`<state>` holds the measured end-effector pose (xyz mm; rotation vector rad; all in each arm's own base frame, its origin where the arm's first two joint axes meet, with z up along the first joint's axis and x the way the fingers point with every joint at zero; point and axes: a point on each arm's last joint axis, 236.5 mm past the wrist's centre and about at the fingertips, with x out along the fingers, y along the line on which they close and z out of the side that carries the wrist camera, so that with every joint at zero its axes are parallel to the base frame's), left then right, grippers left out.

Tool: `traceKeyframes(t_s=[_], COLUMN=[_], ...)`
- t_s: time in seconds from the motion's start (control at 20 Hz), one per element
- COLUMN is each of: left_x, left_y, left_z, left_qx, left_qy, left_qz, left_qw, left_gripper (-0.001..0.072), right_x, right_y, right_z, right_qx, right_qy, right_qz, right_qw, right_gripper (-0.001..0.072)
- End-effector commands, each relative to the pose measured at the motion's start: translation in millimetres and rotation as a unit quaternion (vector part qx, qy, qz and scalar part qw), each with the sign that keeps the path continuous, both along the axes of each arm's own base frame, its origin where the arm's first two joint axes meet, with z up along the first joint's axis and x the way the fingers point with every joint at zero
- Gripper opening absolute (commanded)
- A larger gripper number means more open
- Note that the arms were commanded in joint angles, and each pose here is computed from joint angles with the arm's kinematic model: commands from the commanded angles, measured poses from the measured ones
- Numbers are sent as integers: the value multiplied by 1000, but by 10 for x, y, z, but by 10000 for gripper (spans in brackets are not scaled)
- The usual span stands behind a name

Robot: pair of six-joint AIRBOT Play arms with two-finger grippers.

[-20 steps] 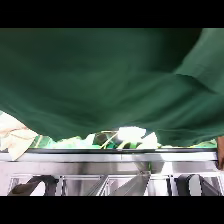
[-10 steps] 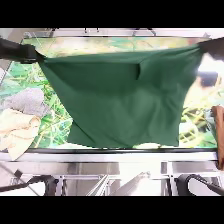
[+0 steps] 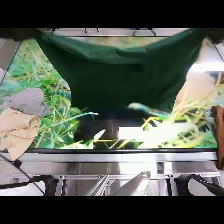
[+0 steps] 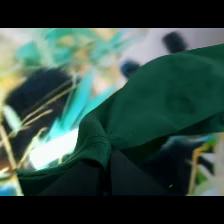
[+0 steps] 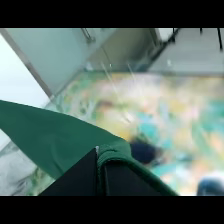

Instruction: Fold the shirts.

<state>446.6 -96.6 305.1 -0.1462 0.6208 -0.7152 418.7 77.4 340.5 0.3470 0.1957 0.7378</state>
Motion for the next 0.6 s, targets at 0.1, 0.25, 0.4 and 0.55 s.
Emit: traceKeyframes(t_s=[0.1, 0.25, 0.4, 0.55], left_x=[-1753, -2271, -2315, -2164], left_y=[-491, -338, -157, -188], left_z=[1521, 1785, 1707, 1562], left_qx=[-45, 25, 68, 24], left_qy=[-196, -269, -262, -218], left_qz=[-103, -22, 33, -34], left_qw=[974, 962, 962, 975], left_gripper=[21, 22, 22, 22], right_x=[-1530, -2147, -2247, -1816], right_y=[235, 106, -65, -279], right_z=[1395, 1858, 1892, 1460], right_qx=[-60, -88, -112, -101], right_qy=[-195, -282, -285, -179], right_qz=[-66, -202, -281, -249], right_qw=[977, 934, 910, 946], right_gripper=[20, 19, 19, 19])
